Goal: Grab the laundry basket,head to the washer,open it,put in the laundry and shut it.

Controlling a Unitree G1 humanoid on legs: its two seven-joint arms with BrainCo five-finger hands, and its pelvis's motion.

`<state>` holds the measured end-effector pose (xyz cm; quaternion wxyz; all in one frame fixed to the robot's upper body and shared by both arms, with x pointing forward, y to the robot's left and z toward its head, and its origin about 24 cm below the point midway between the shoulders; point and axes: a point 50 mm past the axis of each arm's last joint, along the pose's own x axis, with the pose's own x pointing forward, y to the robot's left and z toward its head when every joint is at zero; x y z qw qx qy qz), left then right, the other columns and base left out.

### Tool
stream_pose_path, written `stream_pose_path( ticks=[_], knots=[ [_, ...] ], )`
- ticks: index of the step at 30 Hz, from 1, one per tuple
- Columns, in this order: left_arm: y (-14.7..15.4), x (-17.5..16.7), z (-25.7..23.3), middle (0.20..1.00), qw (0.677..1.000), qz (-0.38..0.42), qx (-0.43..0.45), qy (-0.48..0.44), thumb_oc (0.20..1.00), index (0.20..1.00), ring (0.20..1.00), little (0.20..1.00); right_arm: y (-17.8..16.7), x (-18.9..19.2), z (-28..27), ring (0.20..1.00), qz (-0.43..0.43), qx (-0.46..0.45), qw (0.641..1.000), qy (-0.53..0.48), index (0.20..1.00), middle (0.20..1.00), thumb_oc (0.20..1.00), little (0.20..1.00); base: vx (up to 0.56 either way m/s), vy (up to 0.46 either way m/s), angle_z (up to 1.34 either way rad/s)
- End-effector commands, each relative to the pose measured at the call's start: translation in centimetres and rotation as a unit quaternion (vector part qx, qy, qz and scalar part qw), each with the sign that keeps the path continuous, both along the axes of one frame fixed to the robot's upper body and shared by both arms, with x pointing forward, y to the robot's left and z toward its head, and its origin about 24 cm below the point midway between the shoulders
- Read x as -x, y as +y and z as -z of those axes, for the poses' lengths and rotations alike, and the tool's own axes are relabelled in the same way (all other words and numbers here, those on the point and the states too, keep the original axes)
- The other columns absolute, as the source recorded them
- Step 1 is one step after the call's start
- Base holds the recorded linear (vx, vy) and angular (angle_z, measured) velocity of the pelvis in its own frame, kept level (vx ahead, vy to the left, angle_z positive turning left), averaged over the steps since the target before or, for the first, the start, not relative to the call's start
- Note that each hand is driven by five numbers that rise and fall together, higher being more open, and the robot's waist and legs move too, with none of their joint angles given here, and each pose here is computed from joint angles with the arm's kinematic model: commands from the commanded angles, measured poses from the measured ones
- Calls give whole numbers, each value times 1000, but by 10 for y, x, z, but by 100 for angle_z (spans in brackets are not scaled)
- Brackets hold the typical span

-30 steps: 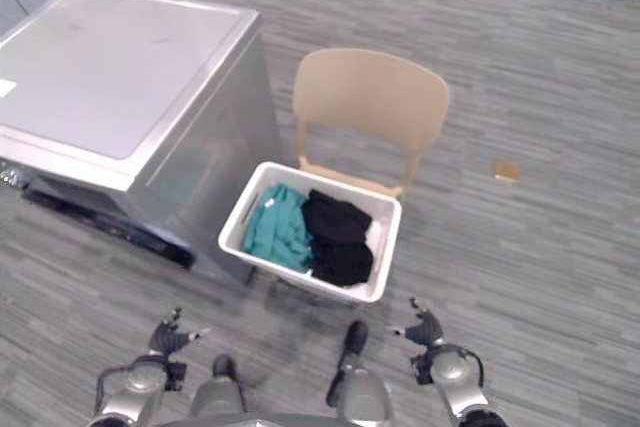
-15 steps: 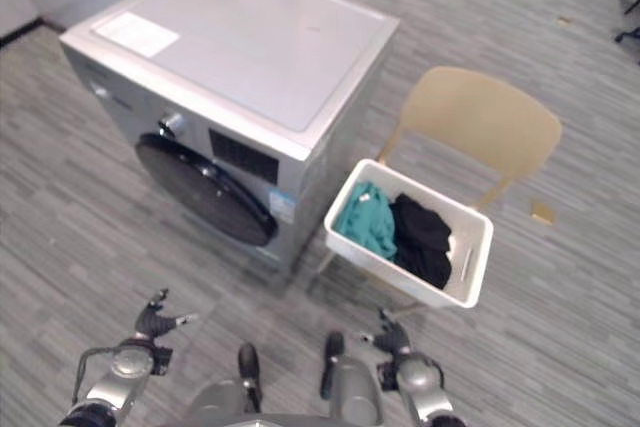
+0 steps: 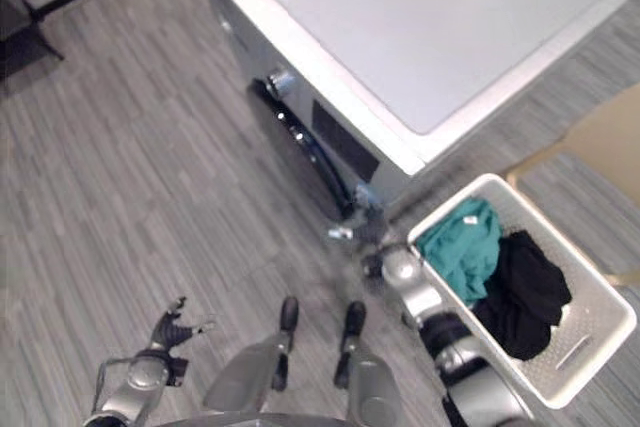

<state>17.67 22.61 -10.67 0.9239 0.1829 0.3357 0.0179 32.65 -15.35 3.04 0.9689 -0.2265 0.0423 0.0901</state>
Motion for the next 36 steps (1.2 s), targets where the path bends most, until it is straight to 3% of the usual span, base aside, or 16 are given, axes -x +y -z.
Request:
stream_pose_path(
  ticks=[1,11,17,19,21,22,24,29,32,35,36],
  knots=[
    [6,-21,-17,1000,998,-3,-17,-57,1000,1000,1000,1000,0,-3,-17,1000,31,-19,997,-64,1000,1000,1000,1000,-28,-17,31],
    [-1,-33,-26,1000,996,-6,-4,-93,1000,1000,1000,1000,-6,-37,-65,1000,111,-60,982,-142,1000,1000,1000,1000,-30,9,6],
    [-8,-42,-31,1000,994,-10,3,-108,1000,1000,1000,1000,21,-34,-61,1000,62,-70,987,-130,1000,1000,1000,1000,-10,13,3],
    [-11,-45,-32,1000,994,-9,7,-109,1000,1000,1000,1000,42,-29,-58,1000,17,-80,990,-119,1000,1000,1000,1000,-8,26,4],
    [-18,-52,-35,1000,993,5,11,-115,1000,1000,1000,1000,90,-20,-65,1000,-75,-114,984,-114,1000,1000,1000,1000,-19,15,15],
    [-27,-64,-42,1000,991,25,10,-131,1000,1000,1000,1000,141,-15,-95,1000,-158,-149,966,-143,1000,1000,1000,1000,-25,-58,38],
    [-33,-81,-59,1000,984,45,15,-172,1000,1000,1000,1000,171,-17,-161,1000,-206,-209,932,-214,1000,1000,1000,1000,94,-139,91],
    [-28,-96,-77,1000,977,48,10,-208,1000,1000,1000,1000,144,-18,-221,1000,-197,-262,895,-302,1000,1000,1000,1000,65,-56,98],
    [-27,-95,-76,1000,978,32,12,-206,1000,1000,1000,1000,134,-12,-198,1000,-201,-249,904,-285,1000,1000,1000,1000,13,-31,34],
    [-34,-104,-89,1000,972,35,13,-233,1000,1000,1000,1000,117,3,-162,1000,-220,-175,922,-268,1000,1000,1000,1000,-132,77,-38],
    [-42,-121,-106,1000,963,54,-7,-264,1000,1000,1000,1000,104,14,-136,1000,-231,-112,932,-254,1000,1000,1000,1000,-40,31,-77]
  ],
)
